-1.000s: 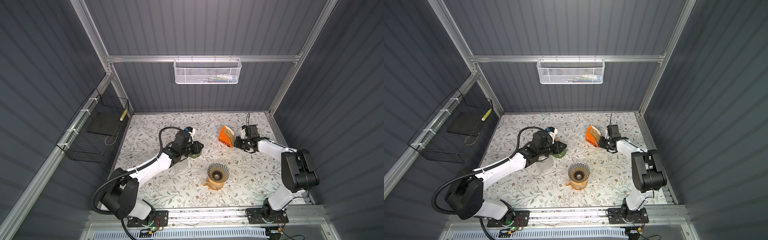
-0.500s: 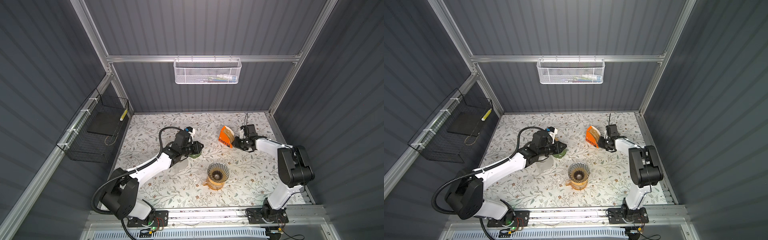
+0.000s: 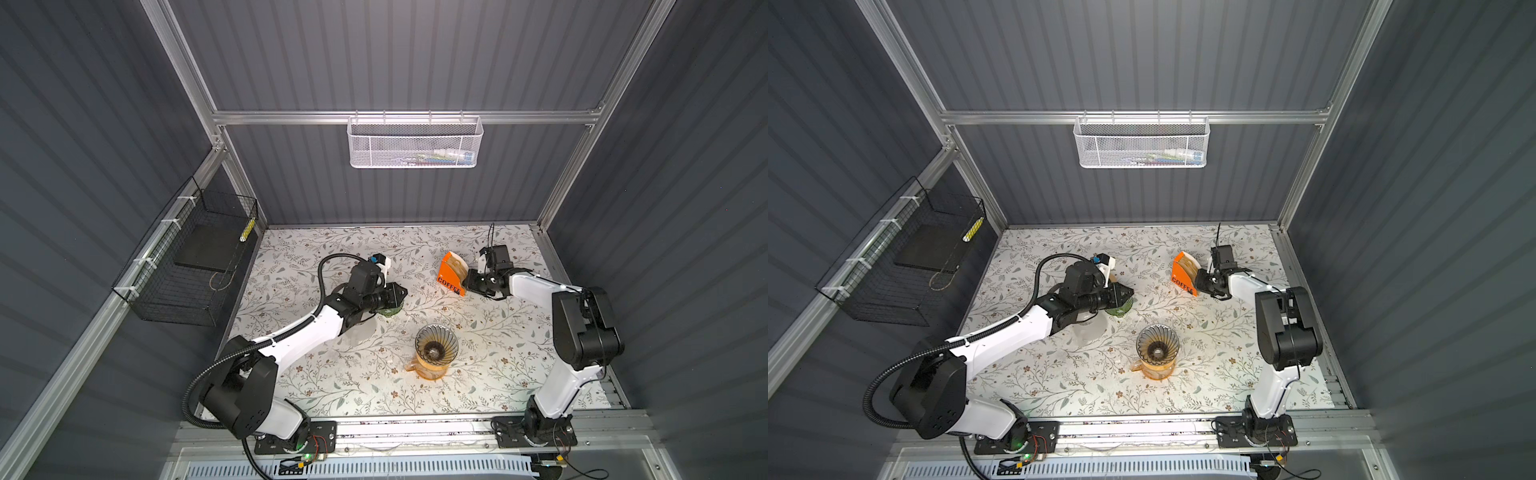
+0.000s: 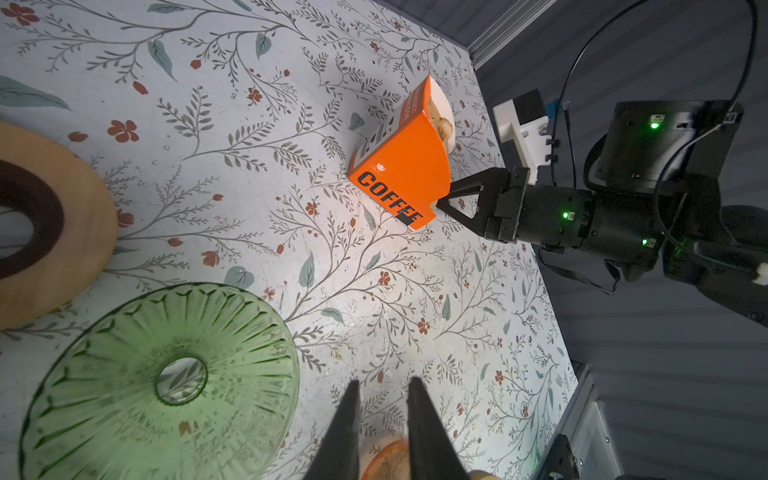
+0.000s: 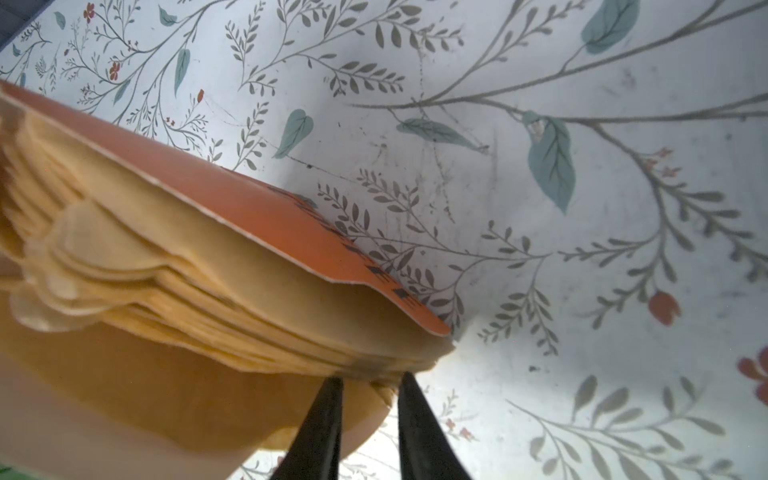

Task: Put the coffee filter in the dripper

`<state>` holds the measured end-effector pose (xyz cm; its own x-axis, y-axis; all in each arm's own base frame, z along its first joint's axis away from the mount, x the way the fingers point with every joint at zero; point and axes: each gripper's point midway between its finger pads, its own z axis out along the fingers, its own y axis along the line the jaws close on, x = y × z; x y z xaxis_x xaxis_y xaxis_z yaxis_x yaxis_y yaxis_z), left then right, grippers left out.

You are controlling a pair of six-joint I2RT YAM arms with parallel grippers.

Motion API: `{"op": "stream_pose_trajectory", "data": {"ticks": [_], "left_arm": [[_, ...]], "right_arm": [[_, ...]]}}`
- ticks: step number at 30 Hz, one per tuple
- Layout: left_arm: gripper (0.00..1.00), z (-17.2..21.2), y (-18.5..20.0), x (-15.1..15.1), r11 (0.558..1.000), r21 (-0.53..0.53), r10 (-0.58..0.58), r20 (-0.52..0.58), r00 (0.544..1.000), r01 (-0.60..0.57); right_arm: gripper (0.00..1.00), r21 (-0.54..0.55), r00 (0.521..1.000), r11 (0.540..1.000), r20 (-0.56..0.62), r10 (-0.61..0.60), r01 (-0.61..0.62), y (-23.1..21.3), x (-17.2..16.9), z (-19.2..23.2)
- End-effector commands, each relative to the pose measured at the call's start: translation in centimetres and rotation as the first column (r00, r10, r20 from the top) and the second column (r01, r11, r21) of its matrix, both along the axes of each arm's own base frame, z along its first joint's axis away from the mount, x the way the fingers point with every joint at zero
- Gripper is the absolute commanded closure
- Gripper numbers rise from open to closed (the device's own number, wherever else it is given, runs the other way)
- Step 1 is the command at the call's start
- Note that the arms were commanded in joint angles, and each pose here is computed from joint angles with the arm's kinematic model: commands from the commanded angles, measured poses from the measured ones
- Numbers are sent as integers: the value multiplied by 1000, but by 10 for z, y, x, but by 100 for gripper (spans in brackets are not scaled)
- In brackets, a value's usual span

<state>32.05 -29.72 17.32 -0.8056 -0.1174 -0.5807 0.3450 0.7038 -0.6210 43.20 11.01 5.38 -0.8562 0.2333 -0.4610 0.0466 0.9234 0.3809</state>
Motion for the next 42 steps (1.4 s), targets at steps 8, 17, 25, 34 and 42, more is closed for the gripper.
{"op": "stream_pose_trajectory", "data": {"ticks": [8, 17, 25, 34, 42], "left_arm": [[78, 4, -3, 4, 1000, -11, -8, 2, 1000, 8], [78, 3, -3, 4, 1000, -9, -9, 2, 1000, 9], [78, 3, -3, 3, 1000, -12, -8, 0, 1000, 8], [78, 4, -1, 3, 1000, -12, -4, 2, 1000, 4], [78, 3, 0, 2, 1000, -12, -1, 1, 1000, 1]], "right_arm": [[79, -6, 1000, 1000, -12, 18, -18, 4, 2, -4], [81, -7, 1000, 1000, -15, 19, -19, 4, 2, -5], [78, -12, 1000, 1000, -17, 22, -22, 4, 2, -6], [83, -8, 1000, 1000, -20, 23, -23, 4, 2, -8], [94, -12, 999, 1000, -32, 23, -23, 4, -2, -12]]}}
